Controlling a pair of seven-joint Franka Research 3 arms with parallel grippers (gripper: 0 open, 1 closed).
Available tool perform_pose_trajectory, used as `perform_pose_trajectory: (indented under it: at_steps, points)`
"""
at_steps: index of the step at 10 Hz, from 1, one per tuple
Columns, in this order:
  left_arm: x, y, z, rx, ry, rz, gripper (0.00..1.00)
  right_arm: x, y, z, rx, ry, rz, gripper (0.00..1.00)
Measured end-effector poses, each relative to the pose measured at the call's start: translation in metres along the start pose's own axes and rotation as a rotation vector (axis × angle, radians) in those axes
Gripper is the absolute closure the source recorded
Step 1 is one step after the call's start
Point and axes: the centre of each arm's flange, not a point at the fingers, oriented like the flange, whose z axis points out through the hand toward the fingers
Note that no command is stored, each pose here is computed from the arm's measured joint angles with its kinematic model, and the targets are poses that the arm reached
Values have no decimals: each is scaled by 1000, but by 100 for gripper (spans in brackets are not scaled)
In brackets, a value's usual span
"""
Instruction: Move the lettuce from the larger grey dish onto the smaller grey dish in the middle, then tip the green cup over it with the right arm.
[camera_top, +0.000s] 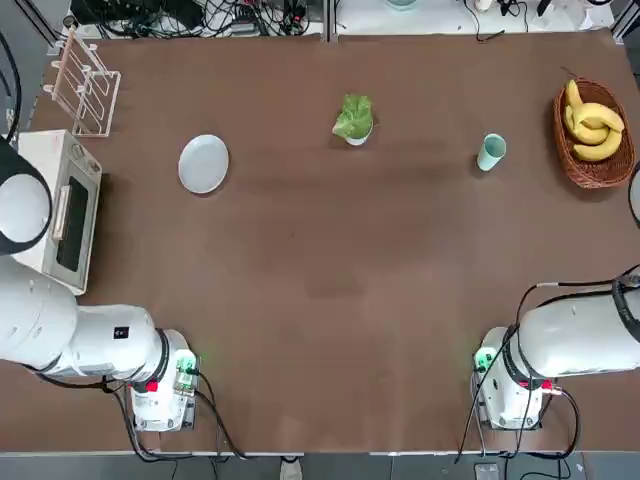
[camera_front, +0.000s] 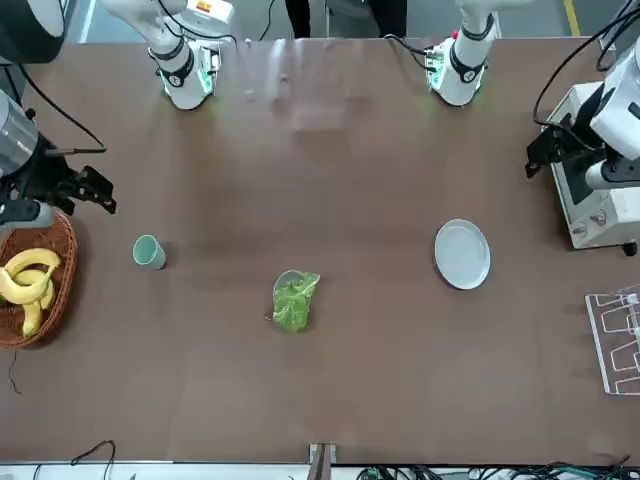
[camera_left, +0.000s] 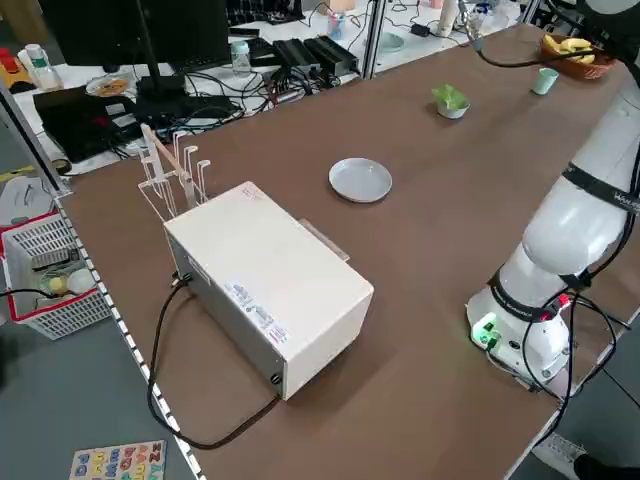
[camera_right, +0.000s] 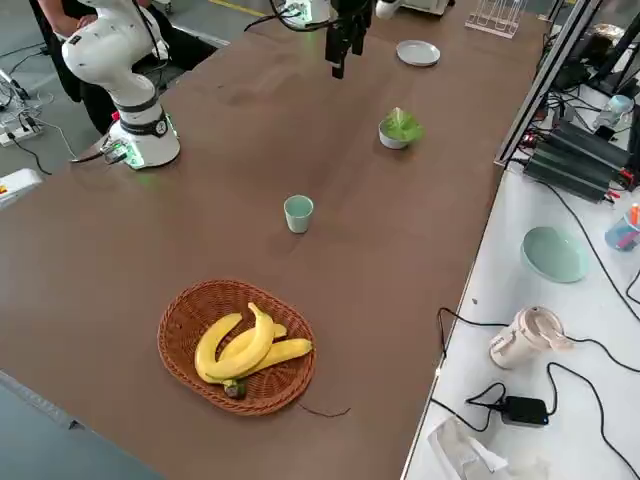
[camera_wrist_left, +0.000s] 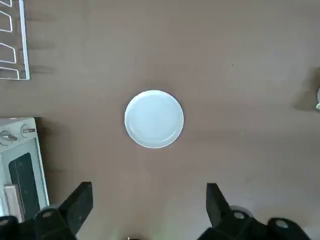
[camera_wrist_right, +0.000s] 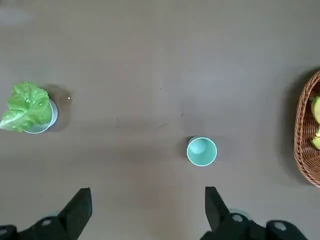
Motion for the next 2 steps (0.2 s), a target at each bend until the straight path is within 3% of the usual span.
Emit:
perform_pose_trajectory:
  at_steps: [2]
  points:
    - [0,-1,1,0,-2,-2,0,0,0,0,-2,0,-1,0]
